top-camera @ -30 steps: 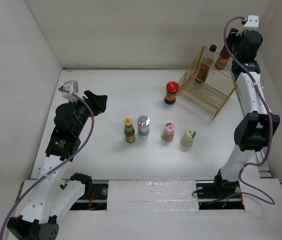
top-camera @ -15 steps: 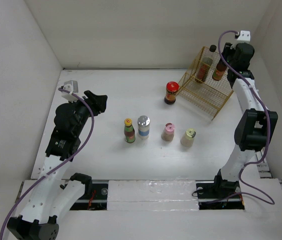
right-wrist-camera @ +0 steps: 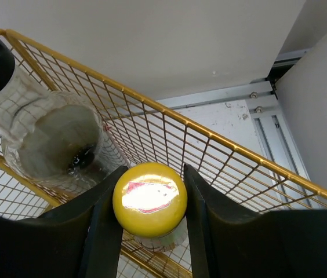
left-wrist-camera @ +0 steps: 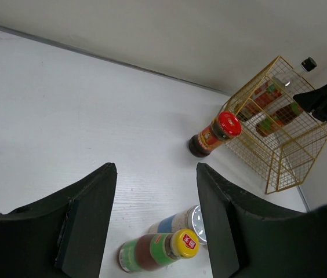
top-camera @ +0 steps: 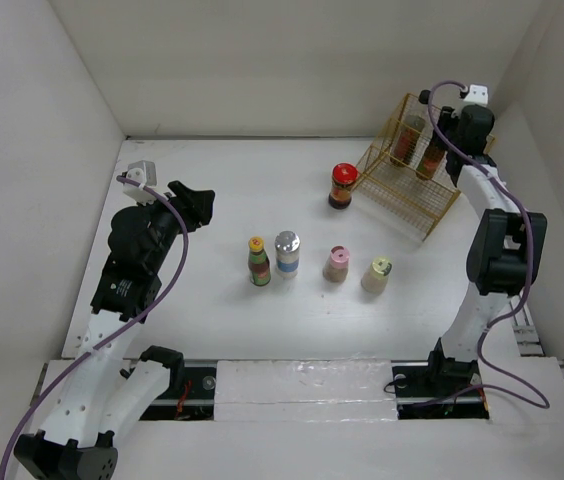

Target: Organize the condiment bottles

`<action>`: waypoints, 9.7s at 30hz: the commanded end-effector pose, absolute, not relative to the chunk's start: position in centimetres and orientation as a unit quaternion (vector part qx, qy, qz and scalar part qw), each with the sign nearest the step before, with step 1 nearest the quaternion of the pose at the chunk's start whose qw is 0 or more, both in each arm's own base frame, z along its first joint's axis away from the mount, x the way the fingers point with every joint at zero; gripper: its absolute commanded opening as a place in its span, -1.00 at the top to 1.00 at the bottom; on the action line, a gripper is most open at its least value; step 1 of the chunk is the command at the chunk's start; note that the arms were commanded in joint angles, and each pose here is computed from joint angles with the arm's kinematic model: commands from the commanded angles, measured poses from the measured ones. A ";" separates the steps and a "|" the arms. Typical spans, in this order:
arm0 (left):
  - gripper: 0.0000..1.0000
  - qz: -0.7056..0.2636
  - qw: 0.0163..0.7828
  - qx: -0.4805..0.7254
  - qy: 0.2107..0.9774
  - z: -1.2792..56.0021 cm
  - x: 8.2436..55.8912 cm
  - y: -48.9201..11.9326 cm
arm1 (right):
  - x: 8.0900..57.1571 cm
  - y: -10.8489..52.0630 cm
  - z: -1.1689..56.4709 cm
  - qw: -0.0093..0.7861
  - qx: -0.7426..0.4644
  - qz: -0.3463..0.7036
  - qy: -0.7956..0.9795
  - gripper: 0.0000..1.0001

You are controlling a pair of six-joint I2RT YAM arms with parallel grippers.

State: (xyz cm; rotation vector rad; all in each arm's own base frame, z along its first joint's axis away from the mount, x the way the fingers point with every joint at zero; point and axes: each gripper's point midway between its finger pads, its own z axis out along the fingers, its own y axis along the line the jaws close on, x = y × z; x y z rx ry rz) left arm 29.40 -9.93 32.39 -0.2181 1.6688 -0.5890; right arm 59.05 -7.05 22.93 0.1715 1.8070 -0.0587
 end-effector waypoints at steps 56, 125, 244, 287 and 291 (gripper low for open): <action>-0.18 -0.268 0.638 -0.090 0.716 33.3 29.5 -10.1 | 28.1 43.2 21.9 0.468 -0.529 0.402 0.583 -0.92; -0.18 -0.277 0.643 -0.082 0.709 33.9 29.1 -10.4 | 52.0 -13.0 48.6 0.769 0.152 -0.135 0.606 0.83; -0.20 -0.283 0.634 -0.075 0.716 33.2 29.1 -10.8 | 50.1 17.4 41.7 0.746 -0.052 0.202 0.632 0.09; -0.20 -0.279 0.636 -0.079 0.715 33.2 29.2 -10.6 | 58.3 4.2 34.4 0.745 0.028 0.032 0.666 0.14; -0.20 -0.279 0.636 -0.079 0.715 33.2 29.2 -10.6 | 58.6 4.7 31.9 0.729 0.027 0.031 0.683 0.11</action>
